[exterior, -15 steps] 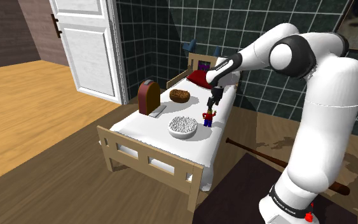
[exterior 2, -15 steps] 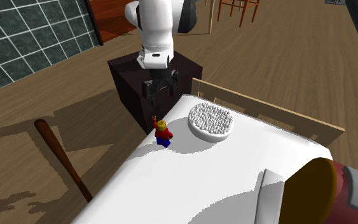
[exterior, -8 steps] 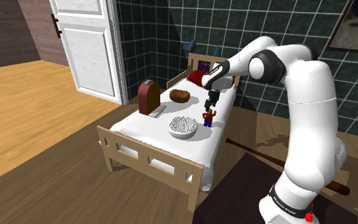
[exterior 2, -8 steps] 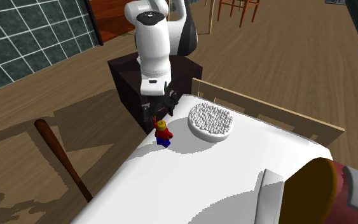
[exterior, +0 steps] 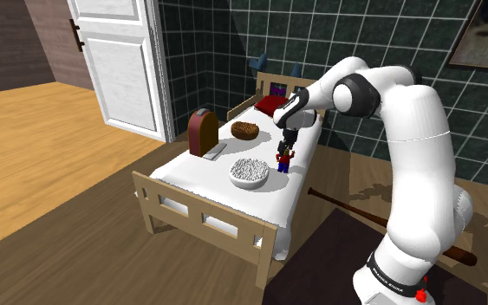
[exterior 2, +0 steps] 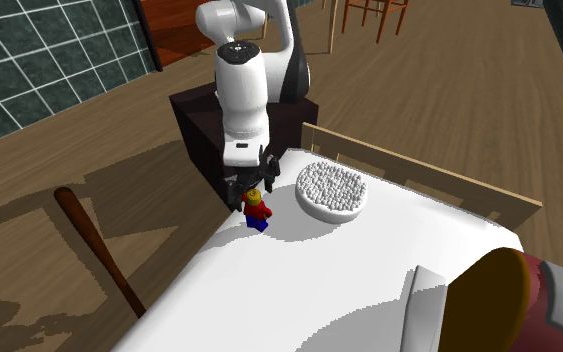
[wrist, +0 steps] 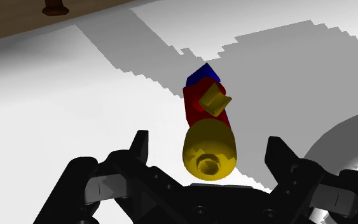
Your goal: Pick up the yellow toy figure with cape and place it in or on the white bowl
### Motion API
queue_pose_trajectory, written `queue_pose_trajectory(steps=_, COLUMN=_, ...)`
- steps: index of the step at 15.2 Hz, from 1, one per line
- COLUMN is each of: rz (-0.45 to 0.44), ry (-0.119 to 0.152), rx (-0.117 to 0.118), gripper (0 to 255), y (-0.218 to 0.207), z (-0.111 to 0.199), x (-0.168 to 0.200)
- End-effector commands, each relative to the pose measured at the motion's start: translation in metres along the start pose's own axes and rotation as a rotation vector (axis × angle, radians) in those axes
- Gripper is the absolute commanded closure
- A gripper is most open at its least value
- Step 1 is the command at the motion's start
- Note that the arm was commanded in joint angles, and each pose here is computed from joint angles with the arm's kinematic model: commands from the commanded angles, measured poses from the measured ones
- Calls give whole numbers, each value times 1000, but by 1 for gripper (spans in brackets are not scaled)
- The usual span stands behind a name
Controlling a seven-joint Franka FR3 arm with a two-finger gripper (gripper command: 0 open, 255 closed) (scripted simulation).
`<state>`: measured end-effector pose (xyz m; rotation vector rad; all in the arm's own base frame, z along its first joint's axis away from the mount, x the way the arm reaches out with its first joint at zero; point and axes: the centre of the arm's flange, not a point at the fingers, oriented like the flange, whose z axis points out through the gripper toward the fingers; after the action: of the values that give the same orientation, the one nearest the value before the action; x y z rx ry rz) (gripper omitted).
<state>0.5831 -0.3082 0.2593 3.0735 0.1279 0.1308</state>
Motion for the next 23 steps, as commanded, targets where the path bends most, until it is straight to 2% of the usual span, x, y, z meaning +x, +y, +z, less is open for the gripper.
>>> queue_pose_trajectory(steps=1, rz=0, ry=0, rx=0, gripper=0, y=0, z=1, x=0)
queue_pose_trajectory(steps=5, rz=0, ry=0, rx=0, gripper=0, y=0, z=1, x=0)
queue_pose_trajectory(steps=6, rz=0, ry=0, rx=0, gripper=255, y=0, z=1, x=0)
queue_pose_trajectory(steps=15, rz=0, ry=0, rx=0, gripper=255, y=0, z=1, x=0)
queue_pose_trajectory(steps=23, rz=0, ry=0, rx=0, gripper=255, y=3, z=-41, x=4)
